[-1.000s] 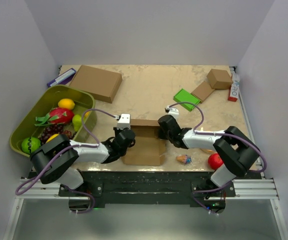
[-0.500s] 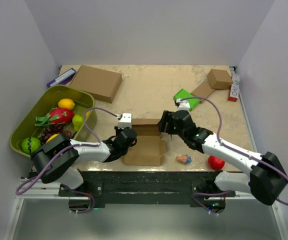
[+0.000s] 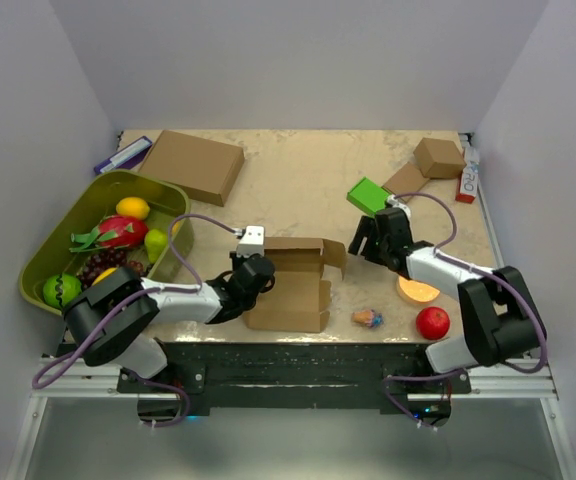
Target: Fold the paper box
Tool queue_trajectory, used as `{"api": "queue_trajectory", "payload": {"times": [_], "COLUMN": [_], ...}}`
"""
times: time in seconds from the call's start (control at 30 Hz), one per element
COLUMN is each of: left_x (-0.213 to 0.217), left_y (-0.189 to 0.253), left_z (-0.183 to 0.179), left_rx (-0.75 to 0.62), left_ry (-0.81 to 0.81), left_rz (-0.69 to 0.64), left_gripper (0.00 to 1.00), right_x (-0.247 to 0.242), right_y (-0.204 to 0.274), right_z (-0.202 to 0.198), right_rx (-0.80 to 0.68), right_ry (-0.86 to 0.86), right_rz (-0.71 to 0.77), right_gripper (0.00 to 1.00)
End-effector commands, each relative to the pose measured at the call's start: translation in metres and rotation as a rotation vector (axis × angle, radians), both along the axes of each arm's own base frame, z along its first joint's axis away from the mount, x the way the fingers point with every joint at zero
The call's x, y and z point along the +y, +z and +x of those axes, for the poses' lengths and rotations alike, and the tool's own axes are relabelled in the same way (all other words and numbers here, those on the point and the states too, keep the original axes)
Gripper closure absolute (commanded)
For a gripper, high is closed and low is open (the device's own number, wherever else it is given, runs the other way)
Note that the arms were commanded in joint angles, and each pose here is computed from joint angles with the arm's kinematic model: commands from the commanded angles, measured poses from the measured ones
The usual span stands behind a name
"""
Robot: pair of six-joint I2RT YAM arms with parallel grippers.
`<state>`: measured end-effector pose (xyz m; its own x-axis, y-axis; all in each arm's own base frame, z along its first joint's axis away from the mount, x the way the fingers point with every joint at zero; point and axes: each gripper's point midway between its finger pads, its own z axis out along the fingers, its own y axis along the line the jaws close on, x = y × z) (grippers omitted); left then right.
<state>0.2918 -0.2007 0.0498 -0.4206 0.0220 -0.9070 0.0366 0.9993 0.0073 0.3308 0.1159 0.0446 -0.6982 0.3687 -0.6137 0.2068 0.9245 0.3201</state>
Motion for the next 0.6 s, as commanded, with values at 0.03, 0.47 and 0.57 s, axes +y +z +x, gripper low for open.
{"api": "queue_trajectory", "payload": {"times": [0.03,0.47,0.57], "left_x": [-0.003,-0.009,-0.01], "left_y": [-0.006,-0.007,-0.008], "left_z": [-0.001,0.002,0.0], "left_rx": [0.024,0.03,0.029], "left_ry": [-0.017,-0.028,-0.045], "left_rz": [0.039,0.039,0.041], "left_gripper": [1.0,1.0,1.0], "right_x": [0.033,0.061,0.065], "right_y": [-0.001,0.021,0.023], "right_z": [0.0,-0.037,-0.042], "right_rx": [-0.052,-0.109,-0.115], "right_ry": [0.152,0.354,0.39], "right_rz": [0.106,0.184,0.199], "right_gripper": [0.21,0.23,0.25]}}
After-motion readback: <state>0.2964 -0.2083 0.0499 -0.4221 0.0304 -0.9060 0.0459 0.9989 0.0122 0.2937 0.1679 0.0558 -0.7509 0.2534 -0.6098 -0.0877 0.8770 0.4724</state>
